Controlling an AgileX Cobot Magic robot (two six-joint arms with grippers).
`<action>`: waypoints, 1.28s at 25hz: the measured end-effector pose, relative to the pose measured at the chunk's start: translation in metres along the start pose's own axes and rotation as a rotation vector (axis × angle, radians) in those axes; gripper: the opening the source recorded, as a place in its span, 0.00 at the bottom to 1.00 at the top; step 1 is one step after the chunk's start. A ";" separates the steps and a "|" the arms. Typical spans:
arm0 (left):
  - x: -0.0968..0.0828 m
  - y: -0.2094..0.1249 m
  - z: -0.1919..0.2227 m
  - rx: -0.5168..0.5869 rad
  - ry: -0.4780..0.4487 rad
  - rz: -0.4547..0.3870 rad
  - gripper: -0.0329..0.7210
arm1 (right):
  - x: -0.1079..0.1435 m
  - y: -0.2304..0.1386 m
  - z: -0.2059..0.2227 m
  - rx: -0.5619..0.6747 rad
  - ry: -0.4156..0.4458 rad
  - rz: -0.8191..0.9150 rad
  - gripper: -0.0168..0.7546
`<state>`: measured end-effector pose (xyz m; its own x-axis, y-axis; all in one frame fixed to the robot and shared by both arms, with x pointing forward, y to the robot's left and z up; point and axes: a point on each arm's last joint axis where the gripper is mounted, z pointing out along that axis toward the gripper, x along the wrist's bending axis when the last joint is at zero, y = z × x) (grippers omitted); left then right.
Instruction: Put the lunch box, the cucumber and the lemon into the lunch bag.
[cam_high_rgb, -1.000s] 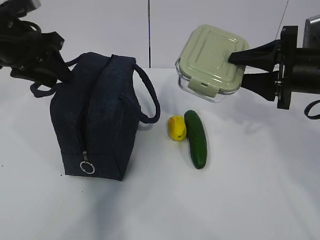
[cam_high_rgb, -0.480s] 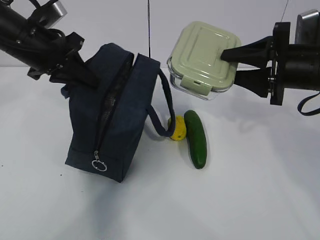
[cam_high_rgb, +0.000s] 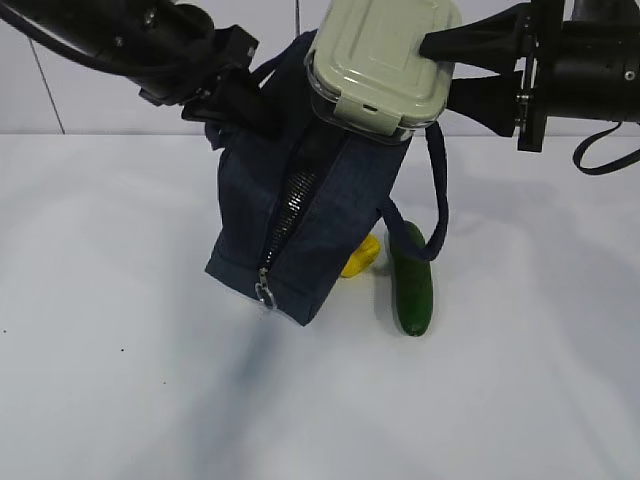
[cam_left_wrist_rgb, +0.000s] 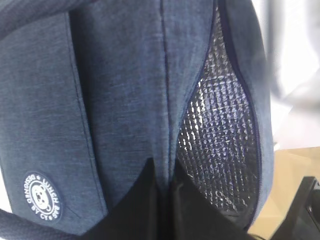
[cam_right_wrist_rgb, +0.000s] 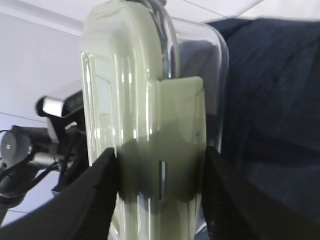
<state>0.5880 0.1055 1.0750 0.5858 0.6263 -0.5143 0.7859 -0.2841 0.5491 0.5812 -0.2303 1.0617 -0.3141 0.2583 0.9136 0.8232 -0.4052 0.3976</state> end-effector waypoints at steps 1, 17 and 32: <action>-0.004 0.003 0.000 -0.009 0.003 0.013 0.04 | 0.001 -0.001 0.002 0.007 0.004 -0.001 0.53; -0.031 0.021 -0.034 -0.120 0.002 0.084 0.04 | -0.017 -0.001 0.005 0.003 -0.113 -0.004 0.53; -0.028 0.023 -0.022 -0.131 -0.068 0.066 0.04 | -0.016 -0.024 0.052 0.083 -0.078 0.001 0.53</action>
<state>0.5847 0.0973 1.1166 0.6505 0.5580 -0.5152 0.7156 -0.2231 0.6619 0.5910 -0.1793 1.0333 -0.2783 0.3271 0.9031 0.8607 -0.3324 0.3856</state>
